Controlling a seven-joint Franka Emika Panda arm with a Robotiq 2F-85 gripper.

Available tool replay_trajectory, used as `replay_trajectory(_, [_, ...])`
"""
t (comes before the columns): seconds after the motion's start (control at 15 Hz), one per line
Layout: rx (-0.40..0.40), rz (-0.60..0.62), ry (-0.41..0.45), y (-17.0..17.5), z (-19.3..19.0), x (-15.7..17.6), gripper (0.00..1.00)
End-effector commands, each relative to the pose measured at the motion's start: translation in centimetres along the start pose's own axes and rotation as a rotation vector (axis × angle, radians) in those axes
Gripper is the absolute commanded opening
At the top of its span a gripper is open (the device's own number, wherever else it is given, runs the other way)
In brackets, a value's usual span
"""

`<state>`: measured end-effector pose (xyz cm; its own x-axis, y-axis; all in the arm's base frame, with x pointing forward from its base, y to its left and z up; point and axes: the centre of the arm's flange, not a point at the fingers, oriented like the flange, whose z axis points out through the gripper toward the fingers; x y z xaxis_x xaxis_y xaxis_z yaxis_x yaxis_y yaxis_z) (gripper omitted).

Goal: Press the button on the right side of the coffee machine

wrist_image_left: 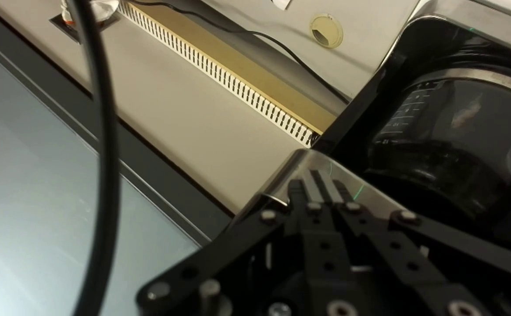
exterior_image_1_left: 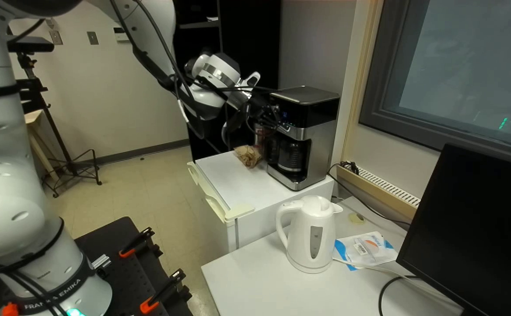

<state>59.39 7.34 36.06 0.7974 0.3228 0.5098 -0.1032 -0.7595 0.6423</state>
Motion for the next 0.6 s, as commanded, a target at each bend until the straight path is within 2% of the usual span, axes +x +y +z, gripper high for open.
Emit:
replay_trajectory(0.0, [0.003,0.022,0.025,-0.53,1.08,0.56,0.03])
replay_trajectory(0.53, [0.004,0.055,0.087,-0.36,0.95,1.49,0.03])
